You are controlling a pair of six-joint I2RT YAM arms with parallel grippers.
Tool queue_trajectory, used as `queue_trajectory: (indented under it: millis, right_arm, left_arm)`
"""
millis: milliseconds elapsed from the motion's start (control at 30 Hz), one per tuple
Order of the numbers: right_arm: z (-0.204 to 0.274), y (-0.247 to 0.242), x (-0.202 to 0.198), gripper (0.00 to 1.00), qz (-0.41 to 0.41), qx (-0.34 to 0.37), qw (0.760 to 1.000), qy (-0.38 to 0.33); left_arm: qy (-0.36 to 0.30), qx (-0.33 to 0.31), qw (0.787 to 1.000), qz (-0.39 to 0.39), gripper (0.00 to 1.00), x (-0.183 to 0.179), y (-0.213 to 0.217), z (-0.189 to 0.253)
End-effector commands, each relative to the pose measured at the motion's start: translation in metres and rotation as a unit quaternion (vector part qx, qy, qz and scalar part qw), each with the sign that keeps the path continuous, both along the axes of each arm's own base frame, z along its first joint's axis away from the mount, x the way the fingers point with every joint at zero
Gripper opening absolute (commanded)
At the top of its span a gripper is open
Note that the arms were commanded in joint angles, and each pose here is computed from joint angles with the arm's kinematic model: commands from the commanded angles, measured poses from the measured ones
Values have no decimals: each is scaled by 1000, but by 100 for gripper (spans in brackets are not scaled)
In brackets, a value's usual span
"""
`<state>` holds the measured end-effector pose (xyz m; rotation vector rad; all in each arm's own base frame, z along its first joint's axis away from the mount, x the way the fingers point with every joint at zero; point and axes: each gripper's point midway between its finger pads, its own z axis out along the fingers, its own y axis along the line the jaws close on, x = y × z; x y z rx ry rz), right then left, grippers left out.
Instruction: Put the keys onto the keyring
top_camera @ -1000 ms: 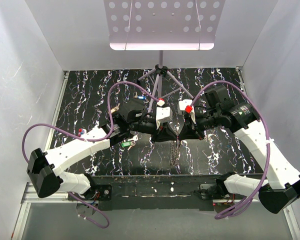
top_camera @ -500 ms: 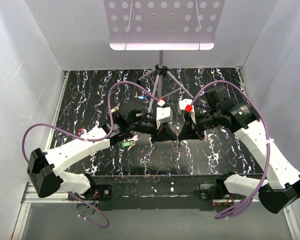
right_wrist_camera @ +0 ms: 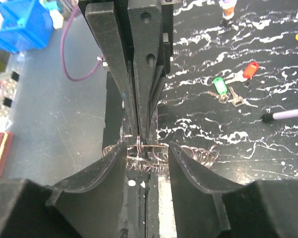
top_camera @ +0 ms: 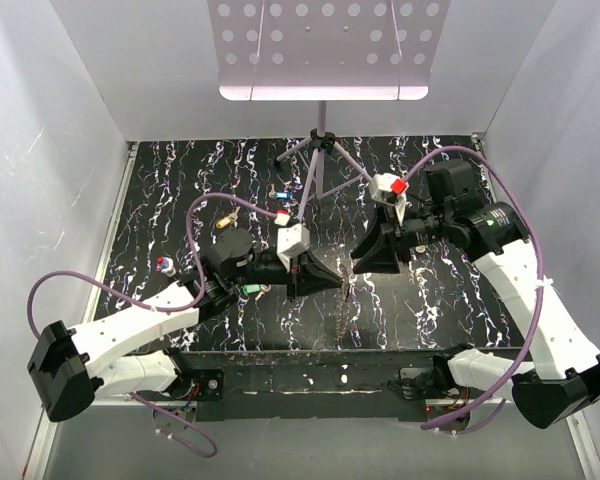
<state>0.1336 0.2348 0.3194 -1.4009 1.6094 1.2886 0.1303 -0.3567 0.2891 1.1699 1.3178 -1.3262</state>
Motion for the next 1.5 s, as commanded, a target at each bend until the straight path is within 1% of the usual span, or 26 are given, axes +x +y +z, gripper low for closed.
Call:
queue_trajectory:
  millis: [0, 100, 133, 367, 467, 633, 833, 1067, 1267, 1467]
  right_arm:
    - [51, 2, -15, 47, 33, 87, 995, 22]
    - [50, 3, -15, 48, 28, 94, 995, 25]
    - [49, 3, -13, 48, 23, 93, 995, 20]
    - [46, 9, -18, 48, 27, 79, 996, 12]
    - [38, 13, -13, 48, 9, 60, 998, -4]
    - [35, 14, -4, 45, -15, 48, 999, -15]
    - [27, 16, -3, 37, -19, 34, 999, -23]
    - [23, 16, -3, 24, -19, 24, 999, -30]
    - [21, 16, -5, 20, -15, 21, 999, -38]
    - [19, 15, -7, 11, -8, 17, 999, -45]
  left_arm:
    - [-23, -156, 986, 47, 0, 2, 19, 70]
    - [-1, -186, 981, 57, 0, 2, 27, 69]
    - [8, -187, 981, 57, 0, 2, 27, 68]
    - [17, -175, 982, 68, 0, 6, 28, 63]
    - [15, -174, 982, 67, 0, 6, 29, 64]
    - [16, -170, 983, 67, 0, 7, 29, 65]
    - [14, -174, 982, 68, 0, 8, 29, 68]
    - [16, -175, 982, 69, 0, 8, 30, 69]
    - [18, -175, 982, 73, 0, 10, 30, 68]
    - [18, -178, 981, 79, 0, 11, 32, 69]
